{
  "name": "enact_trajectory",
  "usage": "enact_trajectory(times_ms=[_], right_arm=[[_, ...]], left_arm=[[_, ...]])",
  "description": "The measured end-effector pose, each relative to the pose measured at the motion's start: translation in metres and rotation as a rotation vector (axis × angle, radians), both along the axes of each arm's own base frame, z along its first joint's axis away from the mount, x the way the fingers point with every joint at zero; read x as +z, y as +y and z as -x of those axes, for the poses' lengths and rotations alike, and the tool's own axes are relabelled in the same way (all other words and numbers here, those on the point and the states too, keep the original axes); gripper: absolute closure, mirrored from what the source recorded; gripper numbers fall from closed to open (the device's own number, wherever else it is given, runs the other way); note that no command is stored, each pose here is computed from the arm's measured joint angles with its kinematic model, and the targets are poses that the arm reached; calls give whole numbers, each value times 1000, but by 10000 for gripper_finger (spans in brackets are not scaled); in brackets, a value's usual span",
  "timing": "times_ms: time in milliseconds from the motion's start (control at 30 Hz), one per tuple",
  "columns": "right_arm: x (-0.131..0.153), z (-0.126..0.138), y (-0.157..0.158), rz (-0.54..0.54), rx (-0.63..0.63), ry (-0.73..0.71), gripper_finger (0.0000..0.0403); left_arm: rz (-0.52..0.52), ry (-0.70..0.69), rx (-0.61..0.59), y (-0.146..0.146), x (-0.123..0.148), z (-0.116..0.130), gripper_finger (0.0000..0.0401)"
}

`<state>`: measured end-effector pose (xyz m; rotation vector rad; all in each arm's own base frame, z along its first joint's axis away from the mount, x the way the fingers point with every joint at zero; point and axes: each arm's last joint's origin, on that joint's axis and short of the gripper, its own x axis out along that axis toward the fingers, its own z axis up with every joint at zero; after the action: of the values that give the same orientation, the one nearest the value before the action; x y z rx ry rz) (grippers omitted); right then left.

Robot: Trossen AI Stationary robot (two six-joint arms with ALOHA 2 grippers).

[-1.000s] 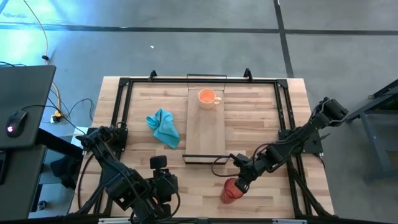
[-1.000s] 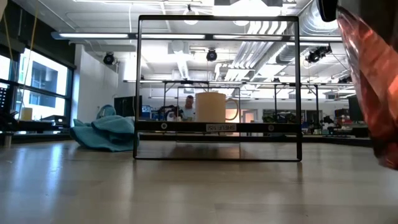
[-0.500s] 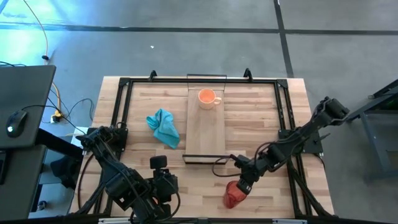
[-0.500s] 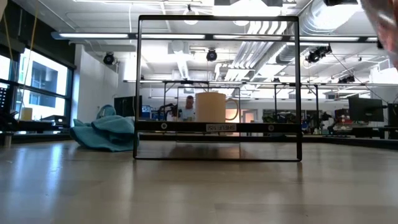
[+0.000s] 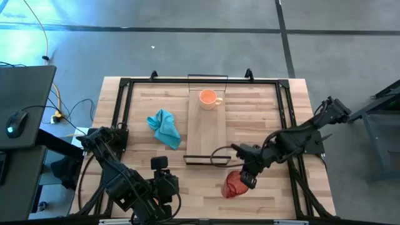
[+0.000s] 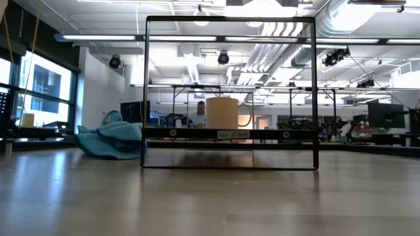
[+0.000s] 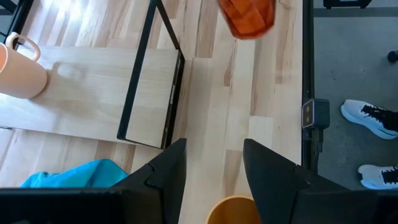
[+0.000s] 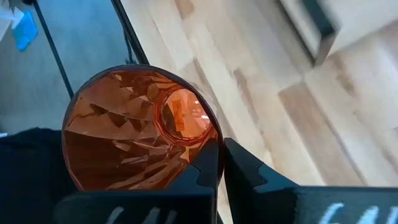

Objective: Stack small to large cups/mugs on shelf
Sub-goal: Put the red cup on the shelf

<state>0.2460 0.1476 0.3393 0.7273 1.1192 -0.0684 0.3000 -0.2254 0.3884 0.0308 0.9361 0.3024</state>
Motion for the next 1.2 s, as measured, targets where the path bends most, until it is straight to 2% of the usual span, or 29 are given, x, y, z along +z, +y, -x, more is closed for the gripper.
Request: enact_trajectory(times_ms=[300,567,1033,1200], right_arm=[[55,2,-28,78,-28,-88,403],[85,0,-62,165,-60,-166,403],[92,-11,-137,287,-148,-180,403],[92,-11,-160,286,-181,-174,403]], left_arm=[[-1,-1,1,0,0,0,254],[-1,-1,1,0,0,0,254],[-8,-9,7,0,0,0,254],[-19,-18,11,1,0,0,254]])
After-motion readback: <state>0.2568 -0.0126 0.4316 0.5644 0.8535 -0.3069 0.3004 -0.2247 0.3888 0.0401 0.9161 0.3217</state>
